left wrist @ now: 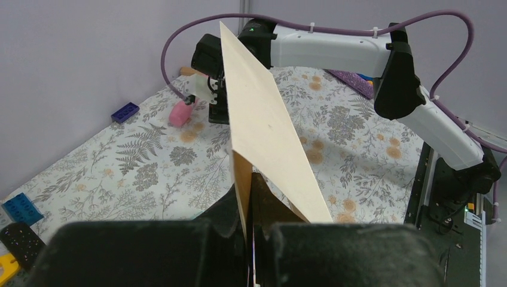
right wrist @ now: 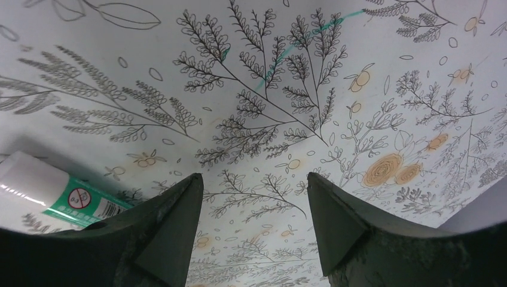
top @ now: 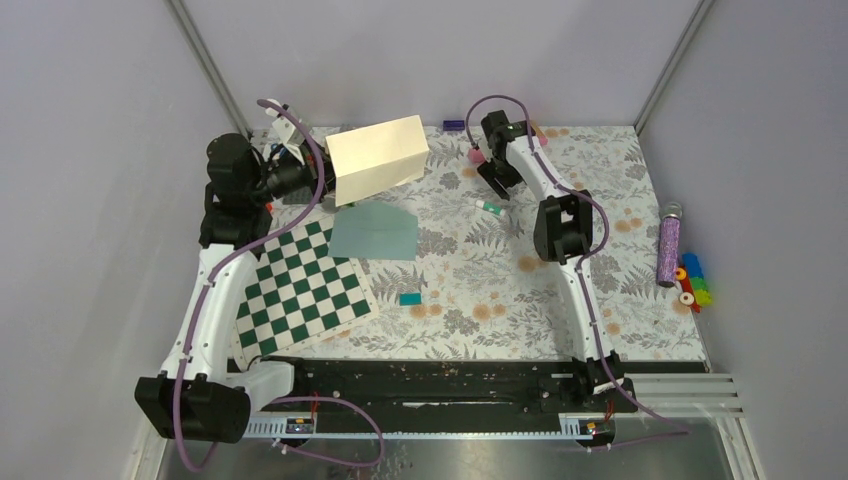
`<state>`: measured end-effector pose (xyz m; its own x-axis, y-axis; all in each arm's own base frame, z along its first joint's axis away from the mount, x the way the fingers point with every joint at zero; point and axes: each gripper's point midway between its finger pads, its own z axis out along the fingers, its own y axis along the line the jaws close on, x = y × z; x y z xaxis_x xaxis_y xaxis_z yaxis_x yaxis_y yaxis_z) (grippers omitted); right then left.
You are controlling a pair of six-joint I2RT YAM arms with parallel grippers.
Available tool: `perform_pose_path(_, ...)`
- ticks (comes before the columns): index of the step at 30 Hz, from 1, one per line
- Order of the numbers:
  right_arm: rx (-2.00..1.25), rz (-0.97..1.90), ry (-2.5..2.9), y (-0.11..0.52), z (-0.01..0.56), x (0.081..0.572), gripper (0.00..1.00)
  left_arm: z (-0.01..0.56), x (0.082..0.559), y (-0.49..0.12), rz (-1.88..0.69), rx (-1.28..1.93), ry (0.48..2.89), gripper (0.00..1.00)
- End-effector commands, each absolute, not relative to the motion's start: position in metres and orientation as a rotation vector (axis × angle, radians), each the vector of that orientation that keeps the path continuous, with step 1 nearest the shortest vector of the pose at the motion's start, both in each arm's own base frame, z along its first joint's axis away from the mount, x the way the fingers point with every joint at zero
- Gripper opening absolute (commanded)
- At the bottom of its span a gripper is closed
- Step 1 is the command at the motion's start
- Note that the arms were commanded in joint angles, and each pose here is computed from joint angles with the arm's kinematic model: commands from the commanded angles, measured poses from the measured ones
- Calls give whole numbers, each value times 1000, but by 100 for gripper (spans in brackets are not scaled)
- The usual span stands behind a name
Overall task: Place the letter into the envelope and seal it
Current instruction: Place the solid glue at the center of the board.
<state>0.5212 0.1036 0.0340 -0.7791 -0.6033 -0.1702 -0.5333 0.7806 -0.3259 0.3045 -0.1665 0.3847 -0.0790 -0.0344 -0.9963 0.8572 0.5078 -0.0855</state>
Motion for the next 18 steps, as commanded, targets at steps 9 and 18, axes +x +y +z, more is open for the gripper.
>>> perform_pose_path(9, -968, -457, 2701, 102, 29, 516, 72, 401, 299, -166, -849, 781, 1397, 0)
perform_pose_path(18, -943, -584, 2684, 90, 33, 521, 72, 402, 298, -167, -853, 782, 1395, 0)
